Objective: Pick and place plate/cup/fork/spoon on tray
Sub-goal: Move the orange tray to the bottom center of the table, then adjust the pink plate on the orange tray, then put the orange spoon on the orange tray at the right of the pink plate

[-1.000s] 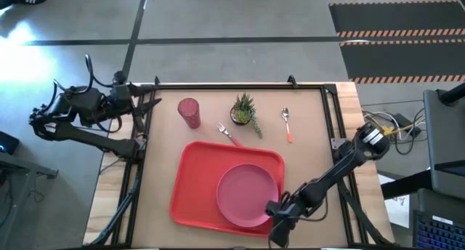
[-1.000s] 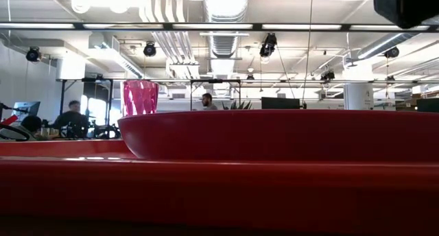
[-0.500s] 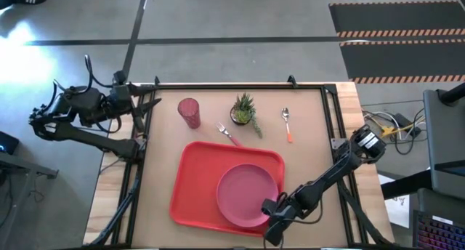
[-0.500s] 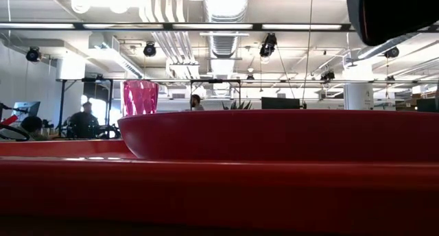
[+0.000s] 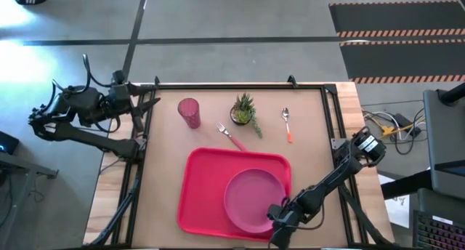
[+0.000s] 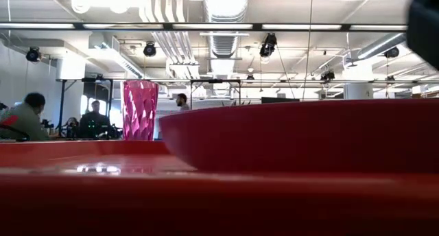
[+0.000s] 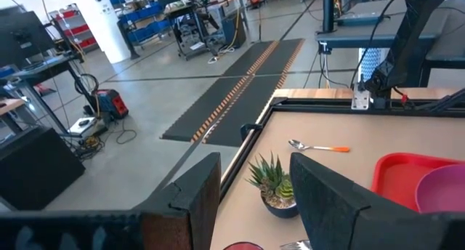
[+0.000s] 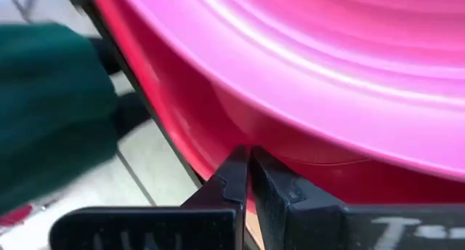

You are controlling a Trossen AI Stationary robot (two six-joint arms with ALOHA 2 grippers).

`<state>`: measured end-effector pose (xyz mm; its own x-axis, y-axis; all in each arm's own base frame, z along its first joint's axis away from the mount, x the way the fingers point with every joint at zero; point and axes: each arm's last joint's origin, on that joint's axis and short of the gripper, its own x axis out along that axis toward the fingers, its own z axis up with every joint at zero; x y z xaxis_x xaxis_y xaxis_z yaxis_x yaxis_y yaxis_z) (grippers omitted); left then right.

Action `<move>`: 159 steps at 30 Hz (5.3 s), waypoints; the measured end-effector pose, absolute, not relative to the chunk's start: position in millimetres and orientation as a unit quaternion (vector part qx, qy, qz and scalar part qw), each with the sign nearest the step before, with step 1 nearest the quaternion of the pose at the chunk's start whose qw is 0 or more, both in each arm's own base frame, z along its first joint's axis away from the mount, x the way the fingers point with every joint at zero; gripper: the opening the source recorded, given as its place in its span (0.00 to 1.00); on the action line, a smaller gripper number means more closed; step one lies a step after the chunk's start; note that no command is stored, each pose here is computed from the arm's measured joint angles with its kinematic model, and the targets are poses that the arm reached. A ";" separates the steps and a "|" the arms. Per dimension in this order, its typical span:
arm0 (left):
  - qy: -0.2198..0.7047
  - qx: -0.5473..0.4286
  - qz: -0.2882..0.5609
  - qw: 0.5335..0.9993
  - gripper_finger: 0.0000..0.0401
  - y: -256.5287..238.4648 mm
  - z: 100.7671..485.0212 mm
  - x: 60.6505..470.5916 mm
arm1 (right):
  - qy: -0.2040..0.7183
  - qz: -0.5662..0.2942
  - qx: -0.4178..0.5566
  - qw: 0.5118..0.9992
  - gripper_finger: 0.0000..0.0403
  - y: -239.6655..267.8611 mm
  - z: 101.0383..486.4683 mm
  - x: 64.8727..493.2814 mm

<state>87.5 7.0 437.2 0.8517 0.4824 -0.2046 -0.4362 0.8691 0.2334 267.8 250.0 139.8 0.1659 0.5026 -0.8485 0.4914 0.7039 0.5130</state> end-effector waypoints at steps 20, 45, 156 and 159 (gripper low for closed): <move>0.125 0.087 0.239 0.959 0.37 6.3 438.0 92.6 | 0.551 -0.130 0.335 0.753 0.02 216.4 201.9 239.8; 0.119 0.085 0.240 0.960 0.37 7.0 438.8 87.1 | 0.508 -0.158 0.278 0.800 0.02 100.1 217.6 286.4; 0.095 0.073 0.242 0.963 0.37 8.9 441.3 69.7 | 0.460 -0.133 0.204 0.854 0.02 54.1 246.7 327.0; 0.092 0.072 0.242 0.963 0.37 9.4 441.4 65.4 | 0.481 -0.153 0.187 0.842 0.02 33.0 255.8 321.3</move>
<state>65.4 9.4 441.4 0.8661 0.4792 -0.1421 -0.4529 0.8726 0.1828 321.3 33.0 255.8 0.4898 -0.0775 -0.8684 0.4384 0.8828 0.1685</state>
